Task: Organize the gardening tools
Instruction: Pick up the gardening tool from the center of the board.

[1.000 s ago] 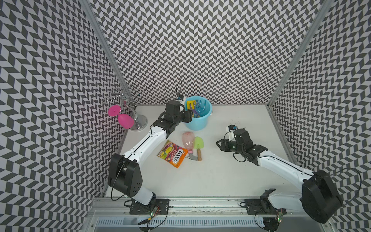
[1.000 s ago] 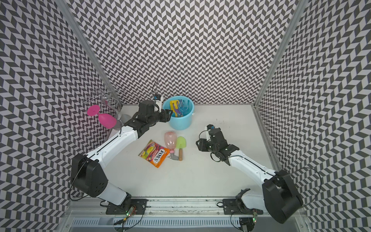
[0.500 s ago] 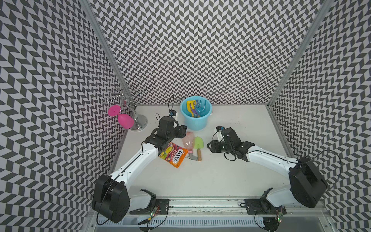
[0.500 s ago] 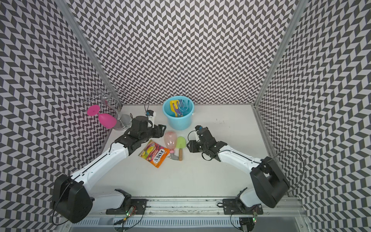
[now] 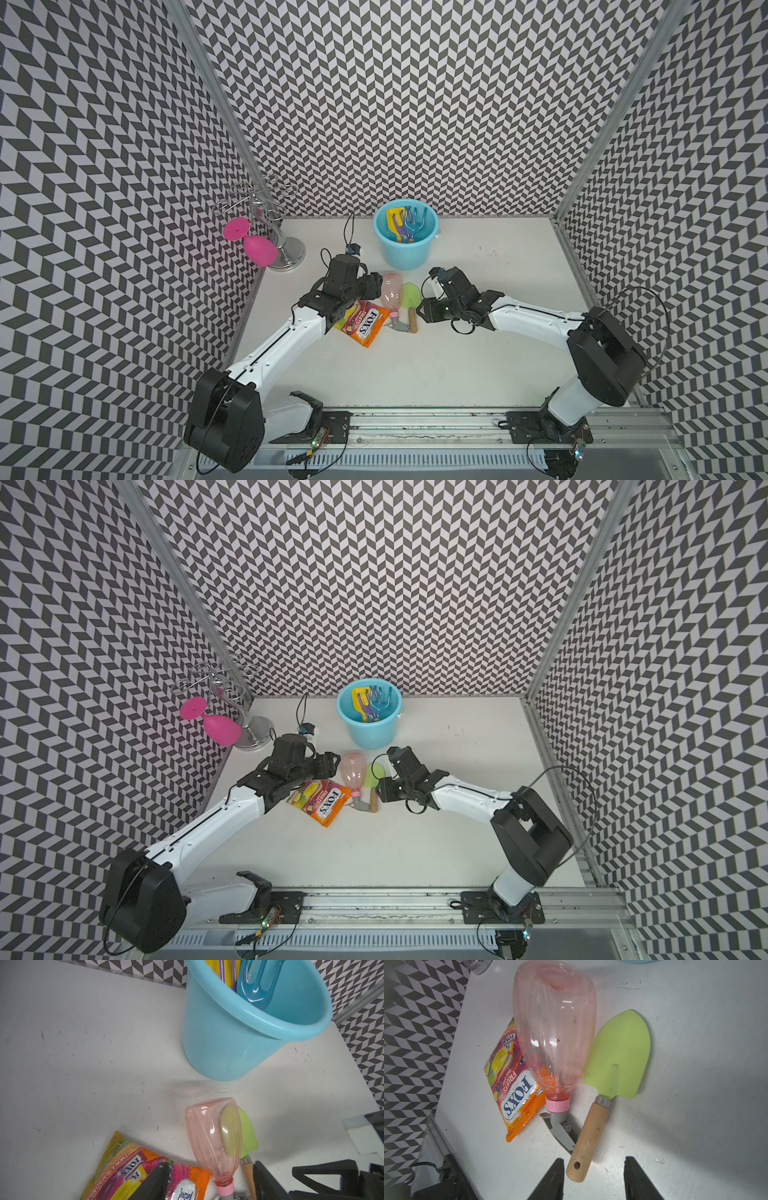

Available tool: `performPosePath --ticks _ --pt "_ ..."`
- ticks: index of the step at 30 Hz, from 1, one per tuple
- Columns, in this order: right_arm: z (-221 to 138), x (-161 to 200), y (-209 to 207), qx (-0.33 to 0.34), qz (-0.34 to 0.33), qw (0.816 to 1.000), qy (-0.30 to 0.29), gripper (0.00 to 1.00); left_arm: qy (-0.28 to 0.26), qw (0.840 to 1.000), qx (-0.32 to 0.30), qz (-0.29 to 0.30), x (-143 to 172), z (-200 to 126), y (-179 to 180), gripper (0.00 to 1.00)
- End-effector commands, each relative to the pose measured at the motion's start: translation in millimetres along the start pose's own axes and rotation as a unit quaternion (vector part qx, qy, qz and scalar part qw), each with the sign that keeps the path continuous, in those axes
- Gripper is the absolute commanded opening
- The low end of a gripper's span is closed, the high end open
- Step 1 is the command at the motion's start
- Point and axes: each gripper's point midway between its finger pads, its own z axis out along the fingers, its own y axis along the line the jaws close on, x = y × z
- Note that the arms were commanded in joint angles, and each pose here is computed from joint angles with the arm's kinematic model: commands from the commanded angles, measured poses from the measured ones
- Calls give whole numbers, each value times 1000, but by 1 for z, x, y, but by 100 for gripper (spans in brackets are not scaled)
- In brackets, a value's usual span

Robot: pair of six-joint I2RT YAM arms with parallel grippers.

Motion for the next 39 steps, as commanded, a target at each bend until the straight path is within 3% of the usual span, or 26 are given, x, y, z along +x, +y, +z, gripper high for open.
performPosePath --ticks 1,21,39 --pt "8 -3 6 1 -16 1000 3 48 -8 1000 2 -5 -1 -7 2 67" --pt "56 1 -1 47 -24 997 50 47 -4 1000 5 -24 9 -12 7 67" --pt "67 8 -26 106 -29 992 63 39 1 1000 11 -29 10 -6 7 67"
